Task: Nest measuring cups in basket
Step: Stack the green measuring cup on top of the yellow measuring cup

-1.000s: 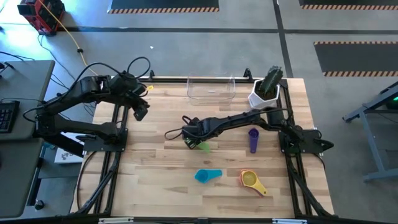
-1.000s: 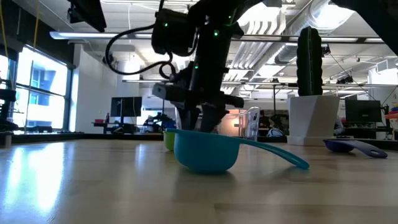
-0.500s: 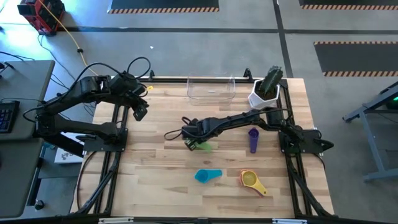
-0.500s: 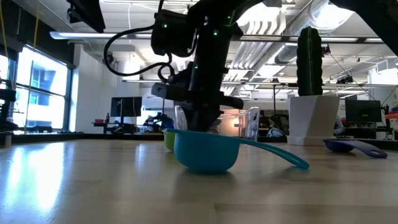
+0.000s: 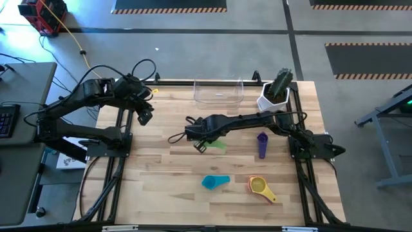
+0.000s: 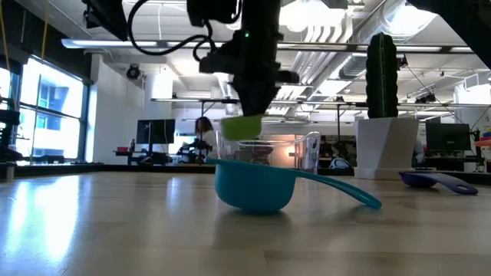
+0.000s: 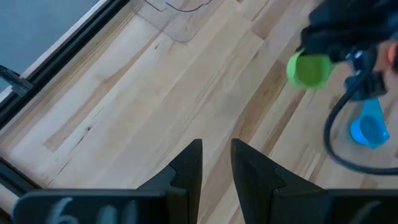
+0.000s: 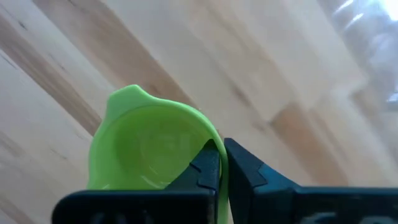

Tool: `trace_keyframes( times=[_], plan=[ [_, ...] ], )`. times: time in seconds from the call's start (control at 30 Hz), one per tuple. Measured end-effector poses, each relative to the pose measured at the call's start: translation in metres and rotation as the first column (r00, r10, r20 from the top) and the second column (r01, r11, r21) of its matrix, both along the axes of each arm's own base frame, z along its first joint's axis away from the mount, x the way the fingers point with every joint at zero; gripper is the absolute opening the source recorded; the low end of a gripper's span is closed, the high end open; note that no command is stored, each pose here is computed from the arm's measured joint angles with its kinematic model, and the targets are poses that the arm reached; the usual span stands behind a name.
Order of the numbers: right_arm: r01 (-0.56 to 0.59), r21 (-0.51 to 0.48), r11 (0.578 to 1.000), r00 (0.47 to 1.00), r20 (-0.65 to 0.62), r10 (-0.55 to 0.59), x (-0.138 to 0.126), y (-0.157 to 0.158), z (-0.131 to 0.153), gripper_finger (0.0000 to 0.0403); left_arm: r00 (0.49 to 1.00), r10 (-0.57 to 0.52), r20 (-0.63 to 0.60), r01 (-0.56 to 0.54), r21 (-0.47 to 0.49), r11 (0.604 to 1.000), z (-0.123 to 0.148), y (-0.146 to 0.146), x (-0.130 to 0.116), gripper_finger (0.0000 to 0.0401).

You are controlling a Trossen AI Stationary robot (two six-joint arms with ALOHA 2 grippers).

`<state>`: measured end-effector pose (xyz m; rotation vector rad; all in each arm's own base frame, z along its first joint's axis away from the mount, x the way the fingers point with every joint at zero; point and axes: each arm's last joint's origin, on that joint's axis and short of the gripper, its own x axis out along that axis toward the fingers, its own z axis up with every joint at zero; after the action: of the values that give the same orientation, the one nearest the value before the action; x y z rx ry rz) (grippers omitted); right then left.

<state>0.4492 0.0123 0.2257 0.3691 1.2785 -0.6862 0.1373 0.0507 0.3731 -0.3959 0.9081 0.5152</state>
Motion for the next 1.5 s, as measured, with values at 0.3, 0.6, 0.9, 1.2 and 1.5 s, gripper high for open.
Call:
trace_keyframes(
  times=[0.3, 0.6, 0.9, 1.2, 1.5],
  plan=[
    [-0.018, -0.138, 0.99, 0.999, 0.027, 0.022, -0.008, -0.009, 0.067, 0.0001, 0.994, 0.053, -0.091, -0.051, 0.03, 0.998, -0.004, 0.0, -0.007, 0.0076],
    [0.042, -0.195, 0.98, 0.999, -0.022, -0.048, -0.035, 0.003, 0.079, 0.0001, 0.992, 0.095, -0.081, -0.092, 0.039, 0.995, -0.001, -0.005, -0.021, 0.0076],
    [0.127, -0.096, 0.987, 0.976, -0.167, -0.142, -0.082, 0.027, 0.045, 0.0, 0.995, 0.097, -0.037, -0.096, 0.05, 0.994, 0.004, -0.009, -0.033, 0.0076],
    [0.373, 0.059, 0.926, 0.928, -0.027, -0.372, -0.169, 0.062, 0.043, 0.0, 0.995, 0.097, -0.03, -0.096, 0.052, 0.994, 0.004, -0.008, -0.032, 0.0076],
    [0.407, 0.192, 0.893, 0.904, 0.055, -0.424, -0.226, 0.098, 0.038, 0.0, 0.995, 0.097, -0.014, -0.096, 0.056, 0.994, 0.005, -0.008, -0.031, 0.0076]
  ],
)
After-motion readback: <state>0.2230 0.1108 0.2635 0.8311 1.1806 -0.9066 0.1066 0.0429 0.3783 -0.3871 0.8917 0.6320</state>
